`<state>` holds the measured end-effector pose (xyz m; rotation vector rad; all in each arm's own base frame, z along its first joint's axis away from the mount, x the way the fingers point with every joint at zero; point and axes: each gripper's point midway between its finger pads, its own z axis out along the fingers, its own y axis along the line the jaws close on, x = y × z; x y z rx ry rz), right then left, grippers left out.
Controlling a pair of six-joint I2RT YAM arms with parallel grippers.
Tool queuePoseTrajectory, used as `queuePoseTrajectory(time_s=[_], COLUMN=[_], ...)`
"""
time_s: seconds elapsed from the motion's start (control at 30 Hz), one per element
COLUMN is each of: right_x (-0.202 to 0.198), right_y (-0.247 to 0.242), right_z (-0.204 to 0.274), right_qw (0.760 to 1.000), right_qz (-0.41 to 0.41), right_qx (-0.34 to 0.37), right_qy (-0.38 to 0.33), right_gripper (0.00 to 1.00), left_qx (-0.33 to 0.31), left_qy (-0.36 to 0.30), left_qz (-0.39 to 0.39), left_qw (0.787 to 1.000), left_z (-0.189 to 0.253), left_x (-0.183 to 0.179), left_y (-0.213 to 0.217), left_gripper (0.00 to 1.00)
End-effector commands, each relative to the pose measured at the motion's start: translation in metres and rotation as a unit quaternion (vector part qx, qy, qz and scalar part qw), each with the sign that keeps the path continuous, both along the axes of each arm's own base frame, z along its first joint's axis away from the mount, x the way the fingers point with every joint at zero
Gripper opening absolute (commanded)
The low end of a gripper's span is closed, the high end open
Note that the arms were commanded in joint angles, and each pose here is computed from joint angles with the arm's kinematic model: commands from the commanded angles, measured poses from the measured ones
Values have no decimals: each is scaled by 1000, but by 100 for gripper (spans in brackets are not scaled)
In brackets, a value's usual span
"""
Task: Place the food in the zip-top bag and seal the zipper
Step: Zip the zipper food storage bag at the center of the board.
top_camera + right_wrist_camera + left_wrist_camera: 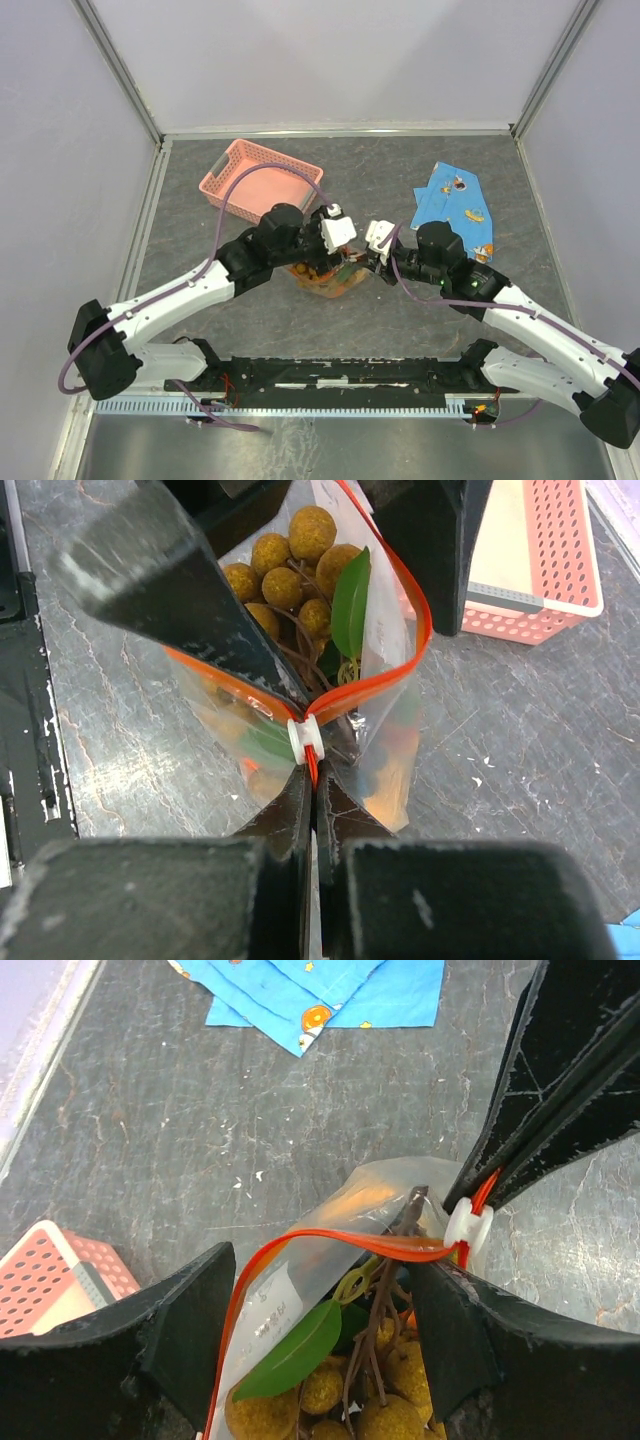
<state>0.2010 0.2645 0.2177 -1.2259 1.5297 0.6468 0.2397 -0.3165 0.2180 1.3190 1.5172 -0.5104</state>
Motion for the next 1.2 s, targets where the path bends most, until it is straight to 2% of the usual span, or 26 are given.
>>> queuePoseTrajectory(time_s=[0.0, 0.27, 0.5, 0.7, 0.9, 1.17], right_x=[15, 13, 12, 11, 10, 9], right_y=[-1, -8, -10, -13, -15, -13], right_z=[46, 46, 47, 51, 56, 55], right_qw=[997, 997, 997, 996, 996, 996], right_qz=[-24, -27, -30, -36, -41, -38], right_qx=[40, 34, 38, 39, 46, 51], right_qy=[-62, -63, -64, -65, -67, -61], right_gripper=[2, 2, 2, 2, 2, 2], left_qx=[-52, -25, -64, -64, -56, -47], left_qy=[-33, -72, -79, -67, -61, -63], left_qz=[17, -12, -125, -194, -211, -216], left_qw=[998, 997, 987, 977, 974, 973], left_z=[43, 64, 86, 83, 75, 66], left_x=[-5, -23, -49, -55, -54, -52], left_y=[8, 31, 2, -25, -36, -43], left_gripper=[77, 75, 74, 63, 50, 44])
